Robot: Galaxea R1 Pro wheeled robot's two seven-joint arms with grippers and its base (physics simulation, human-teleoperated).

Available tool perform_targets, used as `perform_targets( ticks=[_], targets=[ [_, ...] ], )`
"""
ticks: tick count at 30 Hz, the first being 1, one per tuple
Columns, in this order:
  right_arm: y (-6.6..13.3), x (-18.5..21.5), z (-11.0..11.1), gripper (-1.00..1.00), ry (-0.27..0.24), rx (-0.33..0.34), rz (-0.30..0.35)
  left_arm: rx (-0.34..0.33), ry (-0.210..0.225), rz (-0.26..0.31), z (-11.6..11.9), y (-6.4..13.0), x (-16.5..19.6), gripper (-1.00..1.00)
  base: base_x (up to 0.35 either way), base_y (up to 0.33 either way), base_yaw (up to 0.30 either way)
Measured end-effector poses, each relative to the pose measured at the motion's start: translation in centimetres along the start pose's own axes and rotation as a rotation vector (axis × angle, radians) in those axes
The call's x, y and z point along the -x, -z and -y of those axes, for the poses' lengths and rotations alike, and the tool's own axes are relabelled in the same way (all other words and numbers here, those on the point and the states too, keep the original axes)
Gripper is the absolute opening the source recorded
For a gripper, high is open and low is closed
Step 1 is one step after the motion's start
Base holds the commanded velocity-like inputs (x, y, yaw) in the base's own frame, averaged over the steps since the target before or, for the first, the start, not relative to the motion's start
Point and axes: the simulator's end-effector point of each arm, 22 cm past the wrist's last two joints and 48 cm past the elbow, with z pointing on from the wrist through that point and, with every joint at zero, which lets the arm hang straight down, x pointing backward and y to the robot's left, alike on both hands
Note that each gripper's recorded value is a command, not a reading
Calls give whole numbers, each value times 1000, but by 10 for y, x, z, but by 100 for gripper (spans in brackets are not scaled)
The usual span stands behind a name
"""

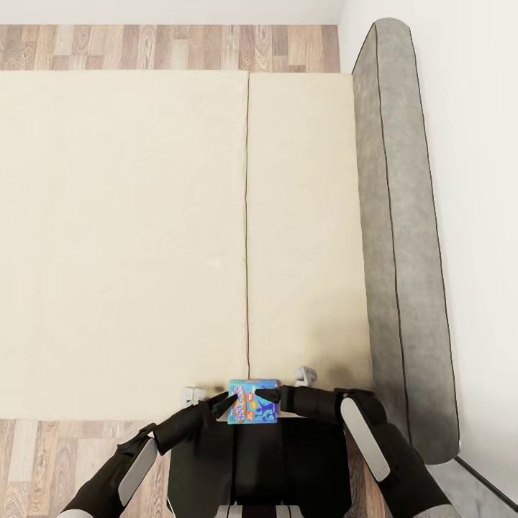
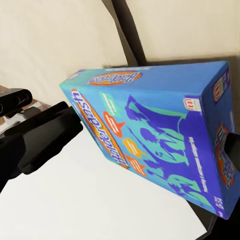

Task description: Put all the toys in the child's room - the three board games (two on the bed and one on the table), the two jigsaw puzzles on the table, and the tennis ball on the table - inside the toy box on the table in the child's room.

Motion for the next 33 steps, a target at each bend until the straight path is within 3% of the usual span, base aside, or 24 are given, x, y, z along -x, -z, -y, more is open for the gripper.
perform_targets(
  ticks=[33],
  targets=[
    [-2, -1, -1, 100, -4, 6, -3, -1, 1, 0, 1, -2, 0, 100, 0, 0, 0]
  ],
)
